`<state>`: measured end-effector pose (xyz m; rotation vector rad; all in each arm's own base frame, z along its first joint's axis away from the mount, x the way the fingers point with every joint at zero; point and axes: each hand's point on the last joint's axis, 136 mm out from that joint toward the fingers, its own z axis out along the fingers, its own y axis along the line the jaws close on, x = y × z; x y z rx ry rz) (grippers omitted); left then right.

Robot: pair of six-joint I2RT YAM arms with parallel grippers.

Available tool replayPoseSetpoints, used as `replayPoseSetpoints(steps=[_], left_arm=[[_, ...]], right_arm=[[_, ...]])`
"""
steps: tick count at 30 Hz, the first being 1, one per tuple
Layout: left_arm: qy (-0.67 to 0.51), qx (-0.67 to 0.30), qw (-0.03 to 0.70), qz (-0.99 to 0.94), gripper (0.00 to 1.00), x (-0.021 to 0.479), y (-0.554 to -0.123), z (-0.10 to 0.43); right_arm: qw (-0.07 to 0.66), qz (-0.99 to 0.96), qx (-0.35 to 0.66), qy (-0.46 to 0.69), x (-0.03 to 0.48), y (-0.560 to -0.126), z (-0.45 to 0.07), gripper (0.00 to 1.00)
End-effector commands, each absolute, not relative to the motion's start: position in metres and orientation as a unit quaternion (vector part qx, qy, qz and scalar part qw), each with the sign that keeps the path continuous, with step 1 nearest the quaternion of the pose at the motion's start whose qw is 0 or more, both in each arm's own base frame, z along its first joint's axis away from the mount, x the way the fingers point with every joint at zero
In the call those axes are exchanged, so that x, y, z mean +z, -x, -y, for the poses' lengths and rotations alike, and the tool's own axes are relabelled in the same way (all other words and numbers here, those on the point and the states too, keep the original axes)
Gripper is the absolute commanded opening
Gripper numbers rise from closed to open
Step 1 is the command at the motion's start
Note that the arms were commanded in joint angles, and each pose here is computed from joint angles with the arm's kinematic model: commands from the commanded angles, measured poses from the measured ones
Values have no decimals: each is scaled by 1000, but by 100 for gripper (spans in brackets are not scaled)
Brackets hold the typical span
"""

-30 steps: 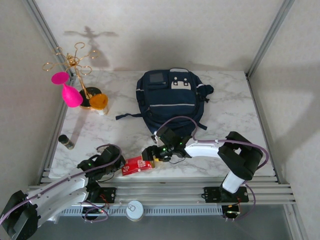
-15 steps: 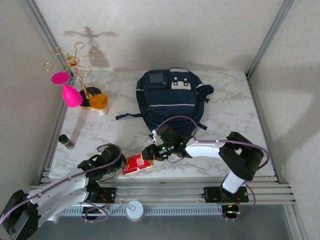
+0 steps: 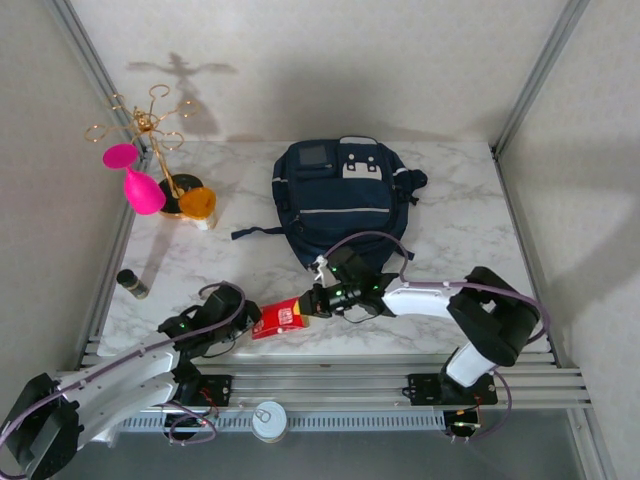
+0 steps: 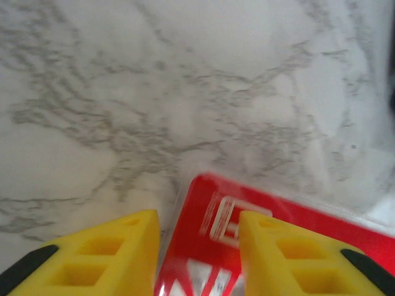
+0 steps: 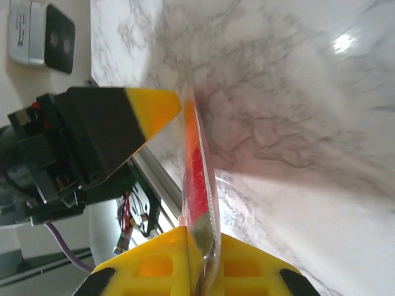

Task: Pack the student bag
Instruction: Pick up the loose stationery from the bottom-center of the table, then open the student bag at the center of the table.

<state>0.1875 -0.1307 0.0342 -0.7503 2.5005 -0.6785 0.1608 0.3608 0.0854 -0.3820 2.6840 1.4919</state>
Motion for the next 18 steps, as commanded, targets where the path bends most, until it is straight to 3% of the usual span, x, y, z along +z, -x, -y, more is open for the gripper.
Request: replayPoseSetpoints(steps=[1,9,18], left_arm=[[257,-282,252,-889,42,77,-208,149],[163,-220,339,-900,51,155,-261,162],[-50,-180,428,-884,58,223,-334,227]], right_arm=[[61,-859,497,110,105,-178,-347,0],[131,-852,499,87,152,-210,-293,0],[193,-855,480,37,200,-244,-217,0]])
